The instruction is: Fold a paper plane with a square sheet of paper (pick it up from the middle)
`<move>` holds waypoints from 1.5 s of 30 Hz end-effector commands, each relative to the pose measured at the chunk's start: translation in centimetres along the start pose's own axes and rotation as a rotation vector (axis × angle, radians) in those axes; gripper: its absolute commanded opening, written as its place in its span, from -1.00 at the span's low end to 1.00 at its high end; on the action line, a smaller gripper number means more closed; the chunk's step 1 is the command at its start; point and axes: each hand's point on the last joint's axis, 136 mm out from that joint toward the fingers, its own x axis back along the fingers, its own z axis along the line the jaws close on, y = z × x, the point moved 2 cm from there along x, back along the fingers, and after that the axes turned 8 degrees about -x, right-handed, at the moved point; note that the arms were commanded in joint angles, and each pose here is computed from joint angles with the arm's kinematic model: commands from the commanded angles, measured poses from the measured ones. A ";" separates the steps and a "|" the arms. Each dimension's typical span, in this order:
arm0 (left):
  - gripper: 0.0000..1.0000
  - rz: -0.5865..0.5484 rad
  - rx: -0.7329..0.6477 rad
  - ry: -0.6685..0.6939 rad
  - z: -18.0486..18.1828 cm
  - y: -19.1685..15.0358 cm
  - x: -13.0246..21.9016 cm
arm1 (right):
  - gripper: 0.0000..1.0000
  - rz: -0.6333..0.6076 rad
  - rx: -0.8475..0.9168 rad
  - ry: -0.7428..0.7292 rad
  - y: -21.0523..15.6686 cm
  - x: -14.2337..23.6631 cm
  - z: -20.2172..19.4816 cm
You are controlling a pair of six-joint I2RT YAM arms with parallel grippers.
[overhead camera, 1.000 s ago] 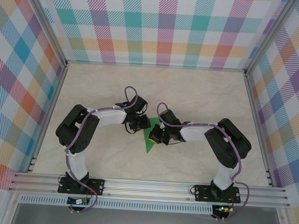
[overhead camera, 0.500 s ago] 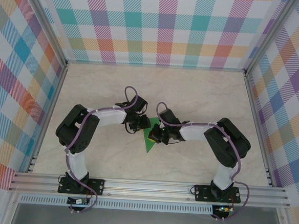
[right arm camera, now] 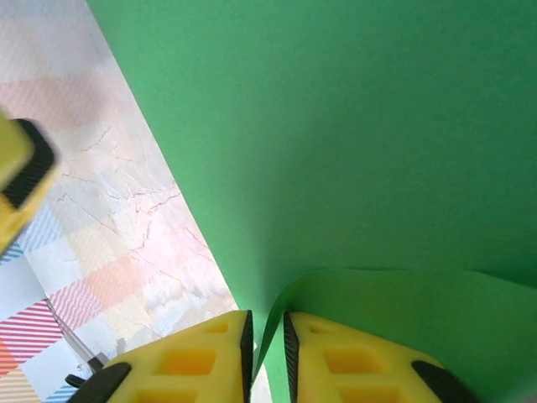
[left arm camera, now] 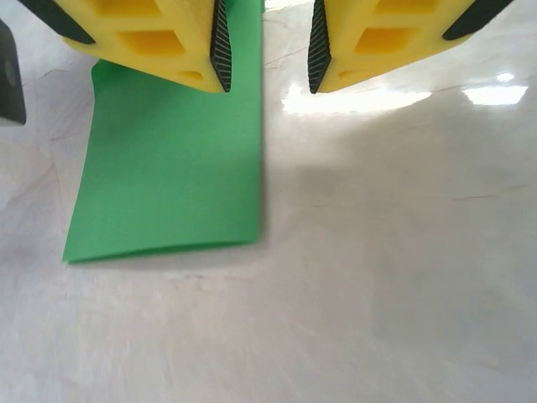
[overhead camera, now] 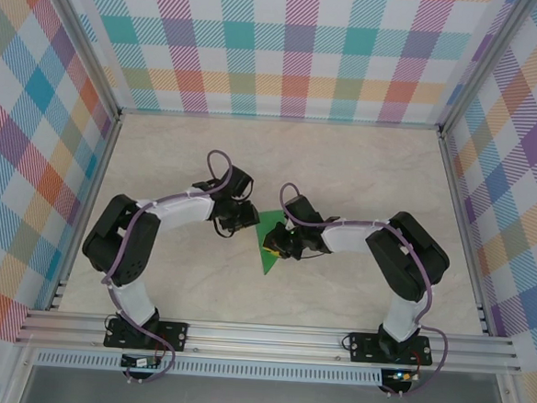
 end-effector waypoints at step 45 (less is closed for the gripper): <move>-0.94 0.160 -0.012 -0.252 -3.2 -5.4 -0.4 | -0.98 0.006 -0.026 -0.187 -0.5 -0.8 -5.0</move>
